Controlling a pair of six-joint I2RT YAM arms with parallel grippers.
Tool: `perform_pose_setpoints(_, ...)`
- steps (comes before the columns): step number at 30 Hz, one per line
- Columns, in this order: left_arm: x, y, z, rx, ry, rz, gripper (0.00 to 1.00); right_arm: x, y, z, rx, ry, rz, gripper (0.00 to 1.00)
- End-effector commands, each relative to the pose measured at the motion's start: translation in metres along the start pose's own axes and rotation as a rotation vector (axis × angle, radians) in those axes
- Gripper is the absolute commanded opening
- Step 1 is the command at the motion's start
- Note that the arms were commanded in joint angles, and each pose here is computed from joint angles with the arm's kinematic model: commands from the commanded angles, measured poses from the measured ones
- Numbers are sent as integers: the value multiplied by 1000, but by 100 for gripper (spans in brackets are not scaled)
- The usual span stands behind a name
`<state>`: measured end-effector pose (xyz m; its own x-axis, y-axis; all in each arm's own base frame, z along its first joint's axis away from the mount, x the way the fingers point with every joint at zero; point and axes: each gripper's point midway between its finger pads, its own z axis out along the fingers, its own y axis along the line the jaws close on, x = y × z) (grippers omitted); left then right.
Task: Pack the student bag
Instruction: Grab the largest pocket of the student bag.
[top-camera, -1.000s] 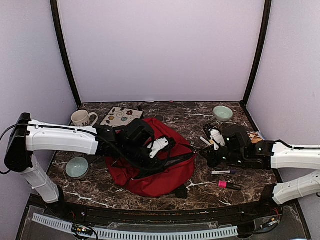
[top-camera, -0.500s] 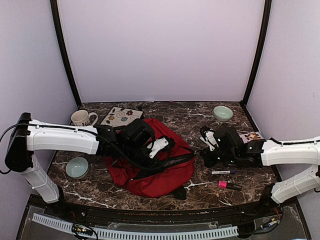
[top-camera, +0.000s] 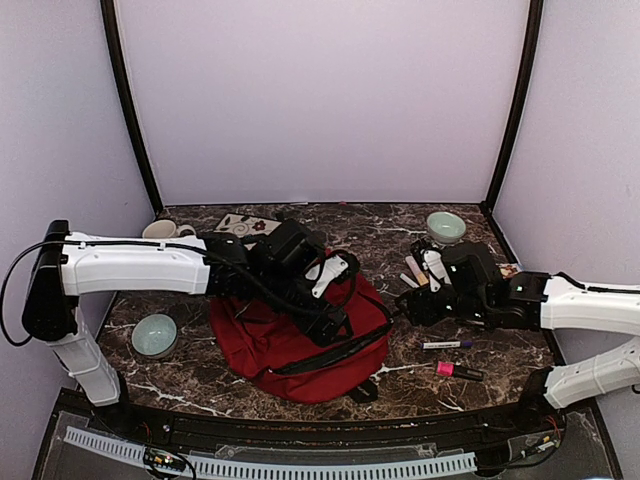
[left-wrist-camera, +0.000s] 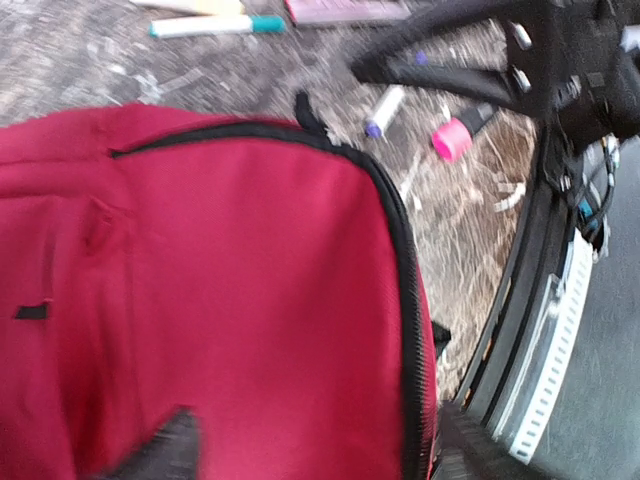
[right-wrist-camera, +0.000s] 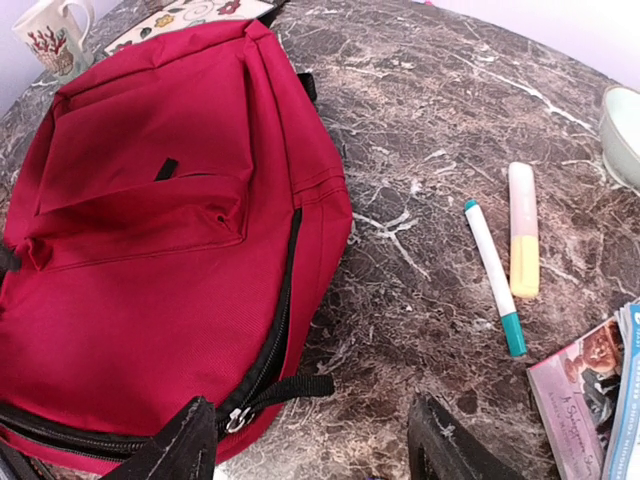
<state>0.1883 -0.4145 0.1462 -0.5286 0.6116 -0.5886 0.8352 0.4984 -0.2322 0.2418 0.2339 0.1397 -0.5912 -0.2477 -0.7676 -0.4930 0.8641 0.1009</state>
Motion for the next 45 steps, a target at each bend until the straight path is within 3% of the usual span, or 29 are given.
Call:
perform_pose_setpoints(1, -16, 12, -47, -130, -48, -63, 98, -15, 8, -14, -56, -42, 17, 68)
perform_pose_setpoints(11, 96, 17, -93, -156, 169, -403, 79, -9, 81, -31, -458, -92, -194, 69)
perform_pose_setpoints(17, 133, 13, -104, -126, 213, -501, 78, -3, 120, -40, -592, -132, -445, 72)
perform_pose_setpoints(20, 151, 16, -92, -137, 305, -558, 77, 5, 134, -35, -619, -103, -552, 74)
perform_pose_setpoints(27, 156, 13, -73, -91, 348, -620, 69, 19, 159, -17, -610, -23, -672, 74)
perform_pose_setpoints(32, 160, 14, -67, -73, 371, -620, 59, 25, 171, -14, -603, -6, -674, 74)
perform_pose_setpoints(45, 161, 19, -57, -13, 371, -599, 45, 37, 180, -12, -596, 15, -702, 74)
